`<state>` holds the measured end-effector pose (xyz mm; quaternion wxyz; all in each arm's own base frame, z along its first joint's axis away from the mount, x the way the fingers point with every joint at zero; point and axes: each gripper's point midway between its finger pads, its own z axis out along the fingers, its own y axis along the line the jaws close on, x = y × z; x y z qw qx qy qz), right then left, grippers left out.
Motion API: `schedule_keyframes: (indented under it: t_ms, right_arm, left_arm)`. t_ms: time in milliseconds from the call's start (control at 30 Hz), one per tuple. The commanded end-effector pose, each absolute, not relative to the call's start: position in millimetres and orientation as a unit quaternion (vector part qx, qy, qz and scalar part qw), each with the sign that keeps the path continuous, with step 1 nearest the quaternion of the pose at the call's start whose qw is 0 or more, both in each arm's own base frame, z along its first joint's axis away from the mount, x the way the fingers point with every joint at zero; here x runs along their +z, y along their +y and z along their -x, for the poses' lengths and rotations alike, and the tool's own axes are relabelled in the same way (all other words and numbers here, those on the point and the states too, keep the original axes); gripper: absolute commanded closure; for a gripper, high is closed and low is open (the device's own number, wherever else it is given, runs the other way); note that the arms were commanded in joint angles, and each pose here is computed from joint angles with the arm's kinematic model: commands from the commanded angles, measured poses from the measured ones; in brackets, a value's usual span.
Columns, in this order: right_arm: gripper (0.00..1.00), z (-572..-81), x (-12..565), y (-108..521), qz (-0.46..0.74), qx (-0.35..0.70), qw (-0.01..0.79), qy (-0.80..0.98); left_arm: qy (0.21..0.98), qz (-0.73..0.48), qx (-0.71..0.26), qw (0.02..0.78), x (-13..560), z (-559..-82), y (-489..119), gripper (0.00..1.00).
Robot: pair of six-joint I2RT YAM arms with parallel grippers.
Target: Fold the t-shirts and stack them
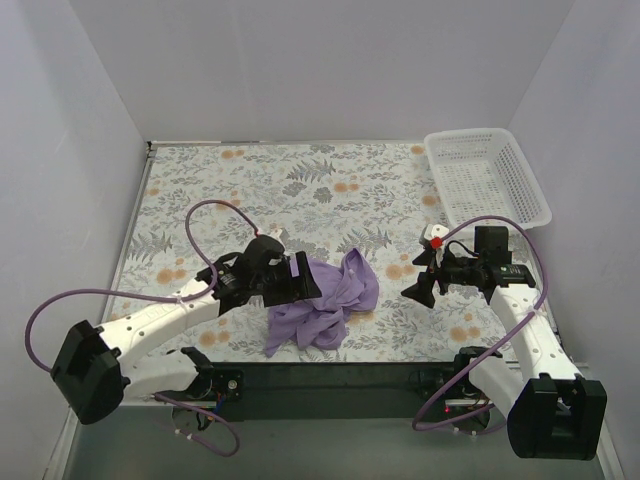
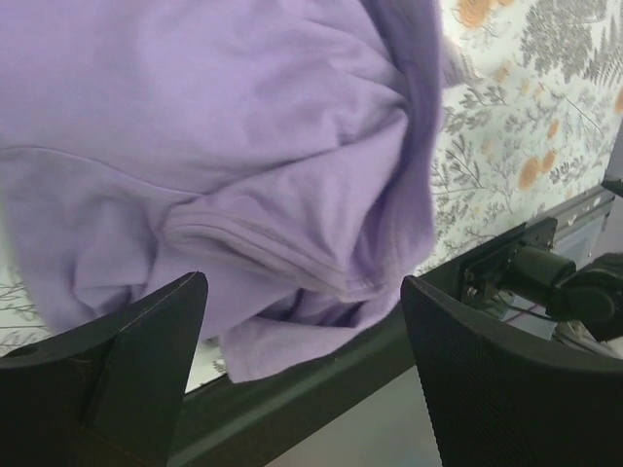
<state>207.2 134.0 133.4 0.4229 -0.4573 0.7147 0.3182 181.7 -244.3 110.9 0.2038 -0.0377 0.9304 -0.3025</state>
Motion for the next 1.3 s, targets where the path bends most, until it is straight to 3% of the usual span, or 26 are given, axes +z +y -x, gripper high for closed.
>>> schedule_keyframes:
  t_ms: [0,400,900,1267]
  right_arm:
    - [0.02,-210,143,137,0.466,0.321,0.439,0.698]
    - [0.02,-209,143,137,0.467,0.321,0.438,0.698]
    - [0.02,-213,142,129,0.452,0.318,0.44,0.708]
    - [0.02,-213,145,127,0.448,0.318,0.446,0.707]
  left_arm:
    - [0.91,0.019,-0.337,0.241,145,-189,-271,0.21]
    - [0.914,-0.164,-0.252,0.271,148,-185,-310,0.33]
    - [0.923,-0.232,-0.125,0.279,133,-229,-337,0.46]
    - [0.924,-0.265,-0.038,0.274,105,-264,-353,0.5]
